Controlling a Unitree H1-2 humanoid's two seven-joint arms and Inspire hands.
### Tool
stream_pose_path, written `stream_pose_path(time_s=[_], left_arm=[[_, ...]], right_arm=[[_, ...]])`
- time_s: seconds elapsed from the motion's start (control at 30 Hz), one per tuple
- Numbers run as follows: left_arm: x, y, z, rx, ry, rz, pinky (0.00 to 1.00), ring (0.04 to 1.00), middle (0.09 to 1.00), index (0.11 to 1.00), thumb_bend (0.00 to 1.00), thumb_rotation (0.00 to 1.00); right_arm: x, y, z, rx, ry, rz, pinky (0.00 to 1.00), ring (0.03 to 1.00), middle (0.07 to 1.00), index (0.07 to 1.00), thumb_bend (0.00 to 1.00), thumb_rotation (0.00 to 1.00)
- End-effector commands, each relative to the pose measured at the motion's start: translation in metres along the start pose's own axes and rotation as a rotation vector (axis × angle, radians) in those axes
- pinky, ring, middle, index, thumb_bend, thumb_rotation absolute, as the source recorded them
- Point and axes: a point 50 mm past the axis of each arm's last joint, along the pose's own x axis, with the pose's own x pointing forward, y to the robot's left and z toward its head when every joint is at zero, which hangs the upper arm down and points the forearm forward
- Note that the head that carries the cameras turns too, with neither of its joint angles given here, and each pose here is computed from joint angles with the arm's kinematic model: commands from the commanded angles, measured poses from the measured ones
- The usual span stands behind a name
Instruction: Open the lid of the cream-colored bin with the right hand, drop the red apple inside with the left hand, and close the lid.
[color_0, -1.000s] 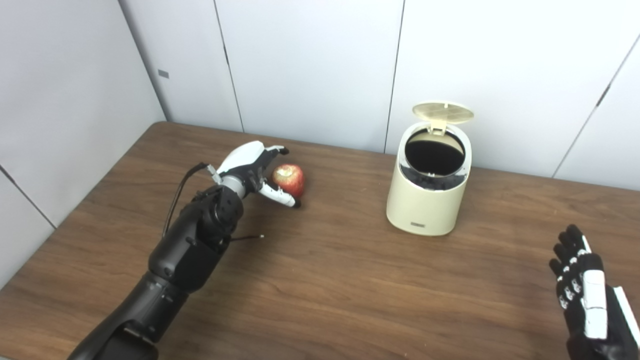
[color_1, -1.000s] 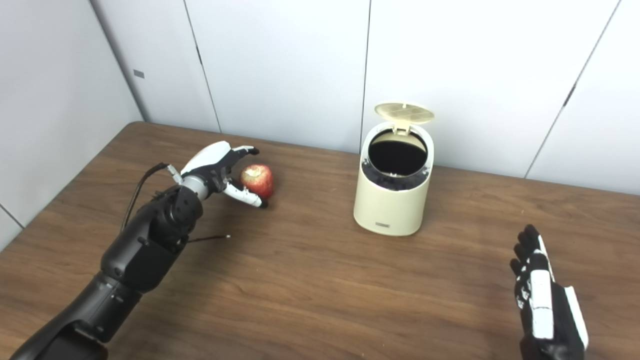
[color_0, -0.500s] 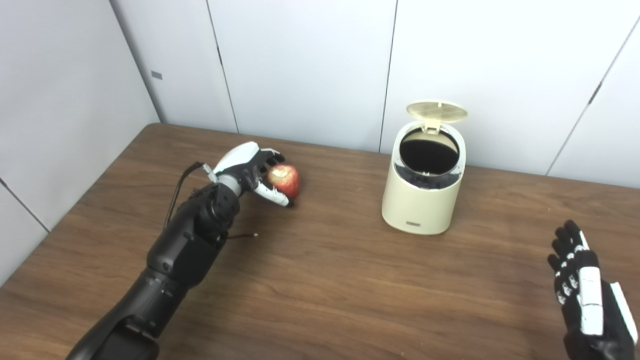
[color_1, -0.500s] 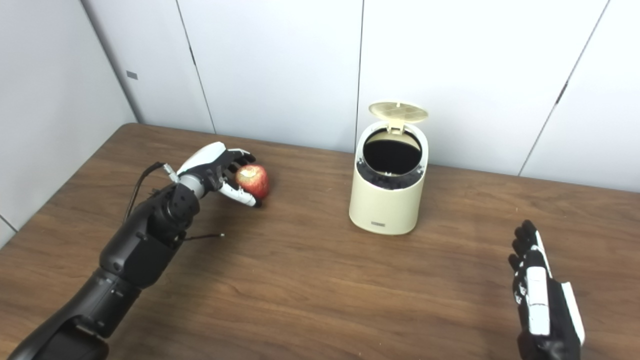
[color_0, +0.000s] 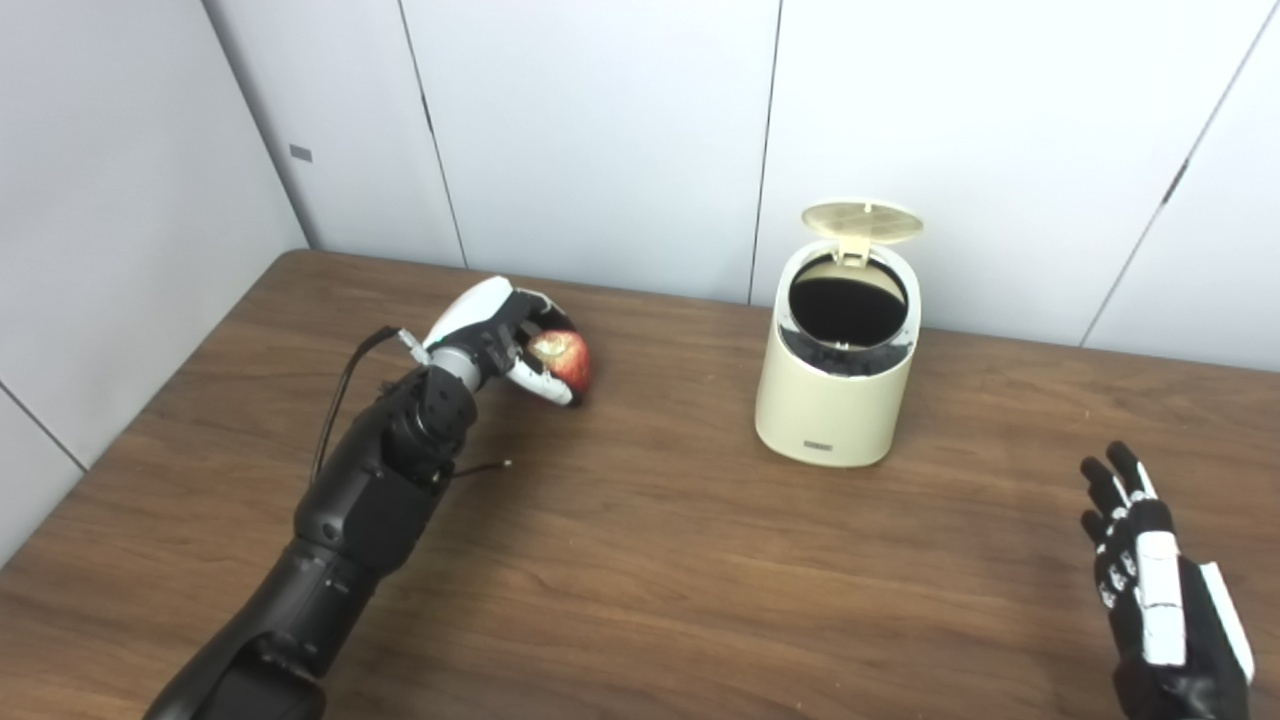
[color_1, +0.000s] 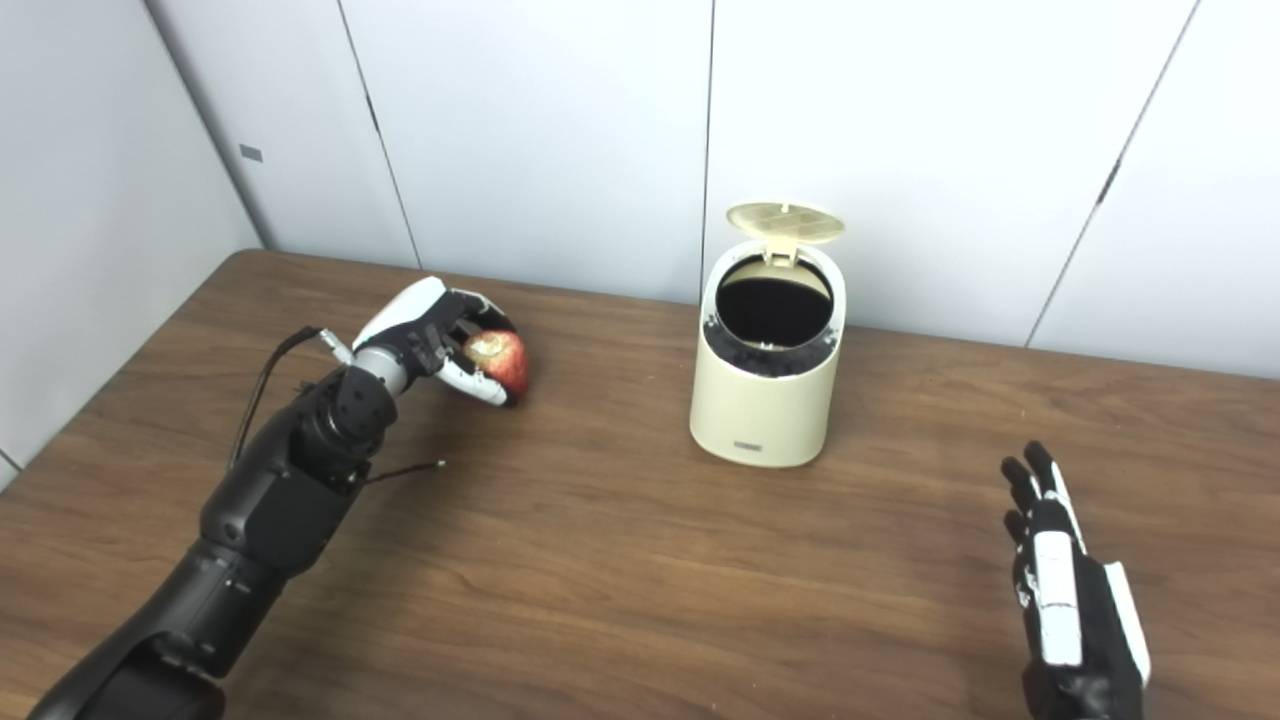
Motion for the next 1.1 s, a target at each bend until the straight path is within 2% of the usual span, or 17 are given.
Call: stream_pose_path(time_s=[0.0,0.1,0.27,0.37,0.57,0.77,0.97,1.07], left_arm=[[0.005,0.023,0.014,0.014,-0.081,0.104,0.45,0.440,0.535,0.532,0.53,0.00],[0.006,0.022,0.012,0.009,-0.077,0.116,0.49,0.445,0.507,0.489,0.50,0.00],[0.005,0.023,0.012,0.003,-0.073,0.123,0.55,0.511,0.520,0.450,0.50,0.00],[0.003,0.024,0.011,0.010,-0.085,0.140,0.51,0.477,0.524,0.459,0.50,0.00],[-0.003,0.027,0.010,-0.001,-0.089,0.172,0.51,0.471,0.504,0.471,0.50,0.00],[-0.017,0.033,0.022,-0.019,-0.156,0.231,0.48,0.455,0.483,0.489,0.50,0.00],[-0.029,0.033,0.043,-0.043,-0.243,0.273,0.47,0.451,0.490,0.485,0.50,0.00],[-0.034,0.029,0.057,-0.056,-0.298,0.288,0.39,0.448,0.484,0.476,0.48,0.00]], right_arm=[[0.005,0.000,0.015,0.015,-0.094,0.001,1.00,1.000,0.950,0.960,0.51,1.00],[0.005,-0.001,0.016,0.019,-0.103,0.002,1.00,1.000,0.954,0.961,0.53,1.00],[0.006,-0.001,0.015,0.015,-0.118,0.007,1.00,1.000,0.952,0.960,0.55,1.00],[0.006,-0.001,0.012,0.016,-0.119,0.011,1.00,1.000,0.953,0.962,0.52,1.00],[0.005,-0.004,-0.002,-0.003,-0.106,0.001,1.00,1.000,0.943,0.968,0.52,1.00],[0.006,-0.007,-0.015,0.009,-0.098,-0.016,1.00,0.999,0.933,0.945,0.55,1.00],[0.006,-0.007,-0.022,0.002,-0.109,-0.015,1.00,0.984,0.915,0.931,0.57,1.00],[0.005,-0.007,-0.026,-0.007,-0.111,-0.012,1.00,0.974,0.910,0.934,0.56,1.00]])
